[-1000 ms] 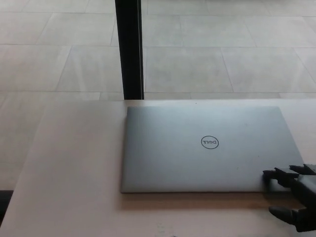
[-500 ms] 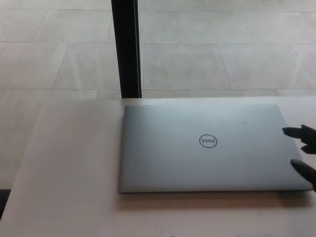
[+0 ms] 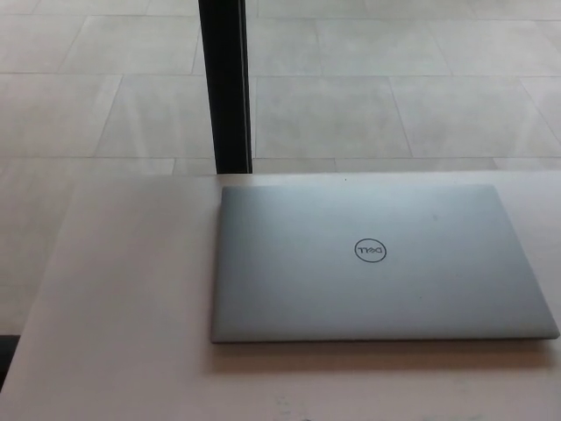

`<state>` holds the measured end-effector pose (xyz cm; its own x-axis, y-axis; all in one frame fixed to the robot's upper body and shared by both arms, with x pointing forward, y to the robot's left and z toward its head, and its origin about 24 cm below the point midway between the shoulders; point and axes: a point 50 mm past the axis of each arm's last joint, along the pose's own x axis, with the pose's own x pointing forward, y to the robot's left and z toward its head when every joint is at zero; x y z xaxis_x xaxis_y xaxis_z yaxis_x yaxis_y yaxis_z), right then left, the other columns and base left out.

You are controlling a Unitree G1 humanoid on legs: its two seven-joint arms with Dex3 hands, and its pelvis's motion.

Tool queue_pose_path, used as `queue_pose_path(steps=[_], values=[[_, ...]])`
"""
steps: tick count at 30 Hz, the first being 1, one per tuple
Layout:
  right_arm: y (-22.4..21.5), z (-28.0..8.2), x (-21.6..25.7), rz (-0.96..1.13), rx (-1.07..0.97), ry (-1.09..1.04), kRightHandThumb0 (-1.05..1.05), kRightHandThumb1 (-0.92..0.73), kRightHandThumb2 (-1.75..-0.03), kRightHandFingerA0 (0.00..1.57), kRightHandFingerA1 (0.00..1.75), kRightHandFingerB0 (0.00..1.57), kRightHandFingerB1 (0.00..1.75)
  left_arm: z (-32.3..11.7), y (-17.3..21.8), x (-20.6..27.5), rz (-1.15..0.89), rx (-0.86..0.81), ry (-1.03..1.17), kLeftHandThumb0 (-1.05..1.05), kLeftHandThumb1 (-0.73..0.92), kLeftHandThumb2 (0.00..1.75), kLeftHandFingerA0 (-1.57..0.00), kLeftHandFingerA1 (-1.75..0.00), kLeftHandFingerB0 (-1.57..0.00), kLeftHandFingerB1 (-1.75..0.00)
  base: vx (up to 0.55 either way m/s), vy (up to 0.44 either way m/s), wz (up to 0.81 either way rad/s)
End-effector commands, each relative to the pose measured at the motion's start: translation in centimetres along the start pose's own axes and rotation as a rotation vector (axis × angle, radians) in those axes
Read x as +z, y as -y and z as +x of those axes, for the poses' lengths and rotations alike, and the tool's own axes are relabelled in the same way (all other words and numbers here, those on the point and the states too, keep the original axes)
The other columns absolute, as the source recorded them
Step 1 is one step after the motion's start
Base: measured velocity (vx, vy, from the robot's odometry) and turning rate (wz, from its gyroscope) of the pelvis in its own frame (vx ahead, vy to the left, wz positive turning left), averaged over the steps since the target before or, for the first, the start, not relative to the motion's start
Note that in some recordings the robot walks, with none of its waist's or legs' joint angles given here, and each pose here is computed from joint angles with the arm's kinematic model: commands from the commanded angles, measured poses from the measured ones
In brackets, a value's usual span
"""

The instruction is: The robot uses its right hand to push down on the lid of a laptop kept in the middle of the desk to close it

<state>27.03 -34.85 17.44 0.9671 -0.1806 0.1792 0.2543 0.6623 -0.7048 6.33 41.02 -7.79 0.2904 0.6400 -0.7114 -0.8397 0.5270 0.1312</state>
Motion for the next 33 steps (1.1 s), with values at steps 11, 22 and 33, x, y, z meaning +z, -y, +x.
queue_pose_path(steps=[11, 22, 33], values=[[6.9, -18.8, -18.3, 0.643, -1.005, -0.621, -0.94, -0.75, -1.16, 0.61, 1.21, 0.20, 0.76, 0.1, -0.3, 1.1, -0.016, 0.014, 0.039, -0.83, 0.92, 0.76, -0.45, -0.63, -0.42, -0.45, 0.00, 0.000, 0.00], [5.2, -22.0, -20.7, 1.127, -1.477, -0.727, -0.80, -0.92, -0.67, 0.81, 1.75, 0.32, 1.22, 0.0, -0.3, 0.8, -0.017, 0.017, 0.037, -0.83, 0.92, 0.75, -0.47, -0.63, -0.43, -0.46, 0.00, 0.000, 0.00], [4.0, -21.3, -20.8, 1.081, -1.348, -0.784, -0.90, -0.91, -0.73, 0.82, 1.63, 0.38, 1.00, 0.2, 0.9, 1.0, -0.032, -0.010, 0.034, -0.83, 0.92, 0.77, -0.43, -0.62, -0.39, -0.44, 0.00, 0.000, 0.00]])
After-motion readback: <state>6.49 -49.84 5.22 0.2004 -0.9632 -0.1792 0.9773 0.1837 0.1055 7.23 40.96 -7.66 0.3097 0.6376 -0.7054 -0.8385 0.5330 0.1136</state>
